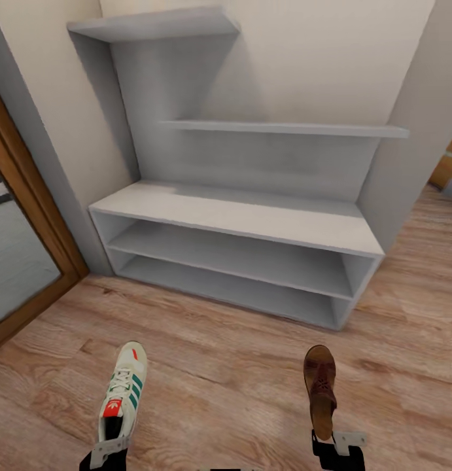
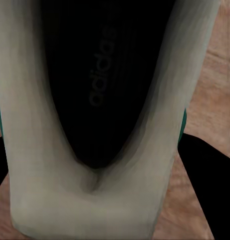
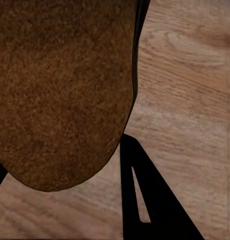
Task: Pick up the two gym shoes and the two sandals from the corridor floor and place them onto the hallstand (shoe rack) in the corridor, making sure they are on the rack and not on the floor. Arrange them so the two gym shoes are next to each other and the two sandals are next to each other.
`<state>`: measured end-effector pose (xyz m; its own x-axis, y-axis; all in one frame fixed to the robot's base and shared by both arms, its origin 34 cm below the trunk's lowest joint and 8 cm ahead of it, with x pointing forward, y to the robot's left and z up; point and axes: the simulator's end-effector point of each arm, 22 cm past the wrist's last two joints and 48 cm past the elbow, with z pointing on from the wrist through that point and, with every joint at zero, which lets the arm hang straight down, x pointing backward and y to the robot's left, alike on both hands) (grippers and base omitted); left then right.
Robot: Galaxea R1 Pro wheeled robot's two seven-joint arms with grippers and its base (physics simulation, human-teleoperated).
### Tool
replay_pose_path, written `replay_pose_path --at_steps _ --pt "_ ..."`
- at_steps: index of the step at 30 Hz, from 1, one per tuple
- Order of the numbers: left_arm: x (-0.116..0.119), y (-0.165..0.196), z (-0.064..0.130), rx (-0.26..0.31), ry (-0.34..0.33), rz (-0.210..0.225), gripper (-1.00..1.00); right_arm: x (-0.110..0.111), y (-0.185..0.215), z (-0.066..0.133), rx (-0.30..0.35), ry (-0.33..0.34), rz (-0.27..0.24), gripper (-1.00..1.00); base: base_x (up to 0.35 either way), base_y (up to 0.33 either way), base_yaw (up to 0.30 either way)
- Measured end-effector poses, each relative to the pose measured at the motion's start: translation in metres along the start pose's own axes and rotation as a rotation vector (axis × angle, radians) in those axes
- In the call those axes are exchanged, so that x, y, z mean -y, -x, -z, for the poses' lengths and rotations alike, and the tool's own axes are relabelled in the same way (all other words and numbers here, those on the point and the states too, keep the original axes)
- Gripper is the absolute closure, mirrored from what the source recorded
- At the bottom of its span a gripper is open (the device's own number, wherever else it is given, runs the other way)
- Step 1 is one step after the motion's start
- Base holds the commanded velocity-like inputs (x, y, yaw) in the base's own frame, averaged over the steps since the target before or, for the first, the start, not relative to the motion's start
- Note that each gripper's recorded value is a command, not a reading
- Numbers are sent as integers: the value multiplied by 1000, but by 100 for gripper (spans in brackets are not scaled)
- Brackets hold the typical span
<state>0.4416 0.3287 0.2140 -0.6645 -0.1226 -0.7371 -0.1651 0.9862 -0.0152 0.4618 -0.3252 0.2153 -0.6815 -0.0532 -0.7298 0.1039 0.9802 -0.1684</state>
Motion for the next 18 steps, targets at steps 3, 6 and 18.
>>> replay_pose_path --at_steps 3,6,18 --pt "0 0 0 0 0 0 100 0 0 0 0 0 0 100 0 -254 -263" --pt "0 0 0 0 -1 0 100 0 0 0 0 0 0 100 0 -261 -263" --pt "-2 1 0 1 3 1 100 0 0 0 0 1 0 100 0 -41 -263"
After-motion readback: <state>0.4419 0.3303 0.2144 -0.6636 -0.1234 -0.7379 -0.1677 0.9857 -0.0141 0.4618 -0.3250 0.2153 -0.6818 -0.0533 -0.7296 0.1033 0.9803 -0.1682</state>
